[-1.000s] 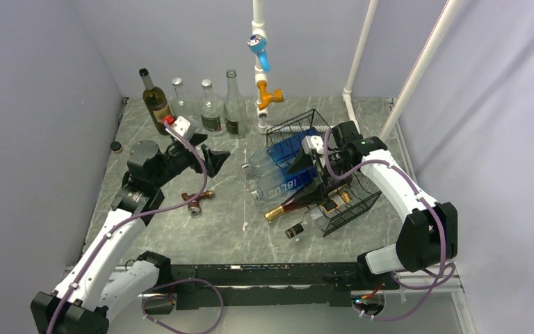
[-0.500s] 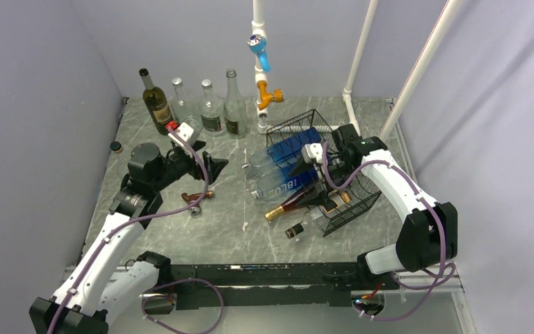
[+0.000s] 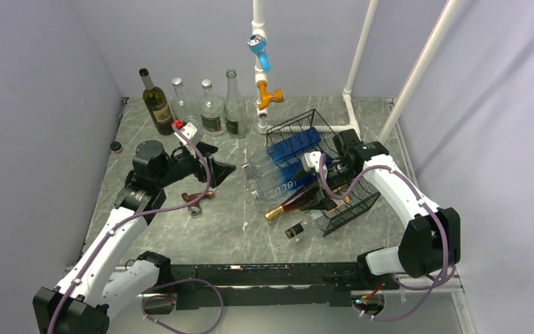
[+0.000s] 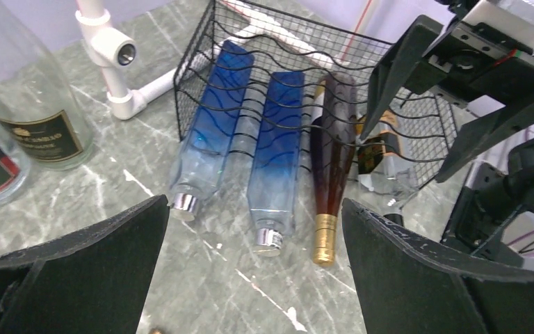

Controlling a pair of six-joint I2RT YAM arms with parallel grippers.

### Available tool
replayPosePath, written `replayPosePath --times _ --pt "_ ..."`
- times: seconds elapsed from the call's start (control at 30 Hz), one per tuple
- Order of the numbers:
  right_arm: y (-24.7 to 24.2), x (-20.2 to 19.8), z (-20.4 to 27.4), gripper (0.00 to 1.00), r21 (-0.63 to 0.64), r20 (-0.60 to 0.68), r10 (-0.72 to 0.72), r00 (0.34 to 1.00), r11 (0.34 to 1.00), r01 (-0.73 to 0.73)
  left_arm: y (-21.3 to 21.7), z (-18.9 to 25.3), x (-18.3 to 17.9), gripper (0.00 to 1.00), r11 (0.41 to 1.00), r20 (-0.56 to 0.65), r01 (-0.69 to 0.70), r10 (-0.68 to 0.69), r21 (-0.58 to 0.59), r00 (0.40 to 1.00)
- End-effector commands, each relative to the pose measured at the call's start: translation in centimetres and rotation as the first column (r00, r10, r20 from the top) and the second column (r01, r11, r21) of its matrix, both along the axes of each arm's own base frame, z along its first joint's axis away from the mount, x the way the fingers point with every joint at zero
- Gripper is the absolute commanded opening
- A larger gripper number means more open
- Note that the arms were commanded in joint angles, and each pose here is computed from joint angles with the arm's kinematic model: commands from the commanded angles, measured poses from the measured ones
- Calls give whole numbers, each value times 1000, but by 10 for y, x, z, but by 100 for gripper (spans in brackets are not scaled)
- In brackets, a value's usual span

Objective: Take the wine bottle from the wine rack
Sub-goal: Pick up the wine bottle from the wine rack.

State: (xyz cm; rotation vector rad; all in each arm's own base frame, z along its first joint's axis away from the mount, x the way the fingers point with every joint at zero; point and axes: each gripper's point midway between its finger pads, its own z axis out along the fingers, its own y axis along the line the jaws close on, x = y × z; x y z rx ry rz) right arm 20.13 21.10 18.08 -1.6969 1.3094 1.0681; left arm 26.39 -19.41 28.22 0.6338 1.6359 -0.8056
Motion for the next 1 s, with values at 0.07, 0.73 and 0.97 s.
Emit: replayPosePath --times 0.07,0.73,0.97 --pt "-1 -1 8 99 28 94 10 995 1000 -12 -16 4 -17 99 984 -74 84 -96 -160 993" --pt "0 0 7 100 32 104 5 995 999 -8 -68 -42 -80 100 911 -347 32 -188 -410 919" --pt "-1 0 7 100 30 109 1 994 1000 -5 -95 -67 -96 99 912 -407 40 -221 -409 886"
